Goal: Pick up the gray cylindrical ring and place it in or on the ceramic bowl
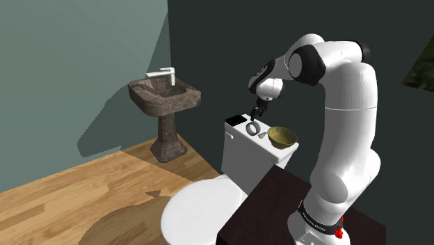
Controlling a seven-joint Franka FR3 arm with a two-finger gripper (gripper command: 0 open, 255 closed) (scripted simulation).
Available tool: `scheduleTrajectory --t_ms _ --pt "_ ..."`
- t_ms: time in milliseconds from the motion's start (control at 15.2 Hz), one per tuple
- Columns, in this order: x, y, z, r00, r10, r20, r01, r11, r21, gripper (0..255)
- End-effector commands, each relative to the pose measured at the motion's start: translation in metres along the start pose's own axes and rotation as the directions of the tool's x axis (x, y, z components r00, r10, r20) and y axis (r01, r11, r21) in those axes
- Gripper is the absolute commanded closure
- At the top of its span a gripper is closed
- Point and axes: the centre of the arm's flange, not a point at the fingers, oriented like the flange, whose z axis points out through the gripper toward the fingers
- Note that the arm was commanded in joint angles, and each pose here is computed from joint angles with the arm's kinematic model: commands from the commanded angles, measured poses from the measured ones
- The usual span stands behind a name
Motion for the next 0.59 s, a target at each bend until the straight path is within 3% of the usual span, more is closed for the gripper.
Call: scheduleTrajectory --t_ms 0,264,528 --pt "0.004 0.021 0.017 1.0 0.007 -0.002 -0.007 1.0 -0.002 0" --pt "0.012 0.056 0.044 1.0 0.019 -0.005 -0.019 1.0 -0.007 0" --pt "0.012 0.056 0.065 1.0 0.019 -0.005 -0.019 1.0 -0.007 0"
